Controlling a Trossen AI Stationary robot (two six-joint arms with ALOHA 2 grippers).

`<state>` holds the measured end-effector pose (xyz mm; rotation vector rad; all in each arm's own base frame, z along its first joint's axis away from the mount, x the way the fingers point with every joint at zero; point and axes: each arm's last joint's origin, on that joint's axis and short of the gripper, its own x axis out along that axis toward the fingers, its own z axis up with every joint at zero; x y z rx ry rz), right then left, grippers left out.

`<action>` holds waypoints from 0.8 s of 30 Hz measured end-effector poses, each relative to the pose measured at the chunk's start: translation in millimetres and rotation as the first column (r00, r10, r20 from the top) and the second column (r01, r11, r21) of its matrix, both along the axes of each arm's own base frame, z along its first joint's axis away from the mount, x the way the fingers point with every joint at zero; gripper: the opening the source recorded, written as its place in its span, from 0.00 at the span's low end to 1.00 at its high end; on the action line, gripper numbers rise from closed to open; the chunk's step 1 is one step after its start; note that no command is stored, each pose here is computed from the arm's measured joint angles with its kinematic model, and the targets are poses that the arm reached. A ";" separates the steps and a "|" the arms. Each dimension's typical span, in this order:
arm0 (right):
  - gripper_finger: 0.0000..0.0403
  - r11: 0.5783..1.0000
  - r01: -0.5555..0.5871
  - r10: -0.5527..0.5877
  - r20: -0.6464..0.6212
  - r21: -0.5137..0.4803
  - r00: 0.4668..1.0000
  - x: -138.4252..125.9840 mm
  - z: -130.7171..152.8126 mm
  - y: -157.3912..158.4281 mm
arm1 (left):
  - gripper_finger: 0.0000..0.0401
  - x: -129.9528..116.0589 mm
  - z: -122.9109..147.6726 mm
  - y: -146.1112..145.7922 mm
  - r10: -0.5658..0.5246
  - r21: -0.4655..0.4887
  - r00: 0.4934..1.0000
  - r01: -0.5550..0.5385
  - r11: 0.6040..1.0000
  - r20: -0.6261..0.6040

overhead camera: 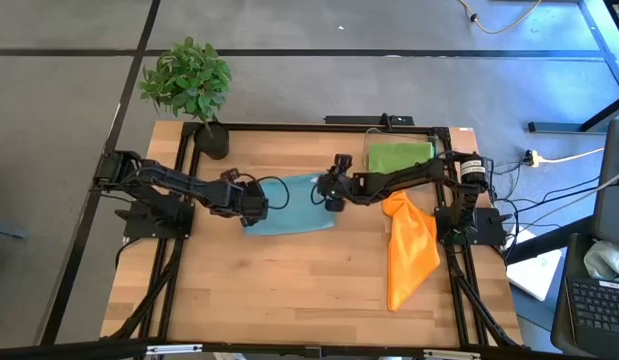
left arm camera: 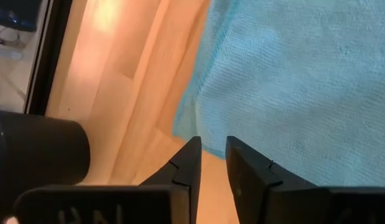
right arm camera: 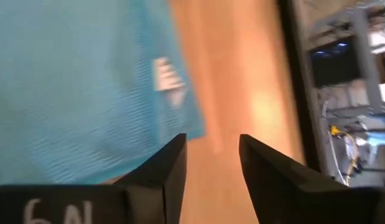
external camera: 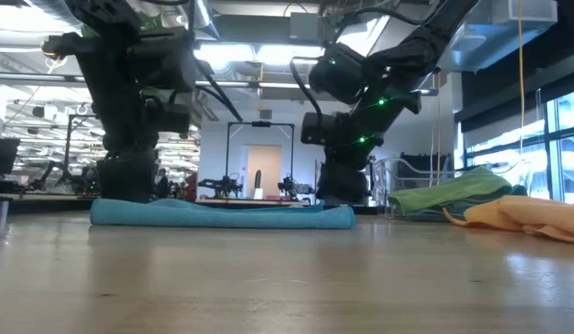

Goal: Fold microfiber towels
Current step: Fold the light blue microfiber towel

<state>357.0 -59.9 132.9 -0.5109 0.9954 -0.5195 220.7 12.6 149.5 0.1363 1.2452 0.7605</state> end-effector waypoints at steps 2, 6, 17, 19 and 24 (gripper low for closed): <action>0.35 0.999 -0.028 0.029 -0.038 0.021 0.999 -2.1 -1.6 5.8 | 0.16 -1.2 -0.2 -5.5 -0.005 -0.002 1.000 0.005 1.000 -0.002; 0.30 0.998 -0.045 0.049 -0.079 0.053 0.996 -8.5 3.9 19.8 | 0.16 -2.4 -0.3 -22.6 -0.060 -0.004 0.998 0.060 0.998 0.004; 0.27 0.875 -0.323 0.262 0.209 0.361 0.942 -20.8 68.9 62.2 | 0.16 -6.6 7.9 -77.0 -0.292 -0.094 0.955 0.296 0.951 0.049; 0.27 0.791 -0.400 0.302 0.272 0.463 0.914 -18.4 69.6 71.2 | 0.16 -10.2 2.9 -82.1 -0.323 -0.105 0.945 0.327 0.939 0.054; 0.26 0.714 -0.452 0.372 0.258 0.535 0.892 -14.2 53.8 93.6 | 0.16 -17.2 -16.9 -81.9 -0.353 -0.119 0.930 0.364 0.924 0.103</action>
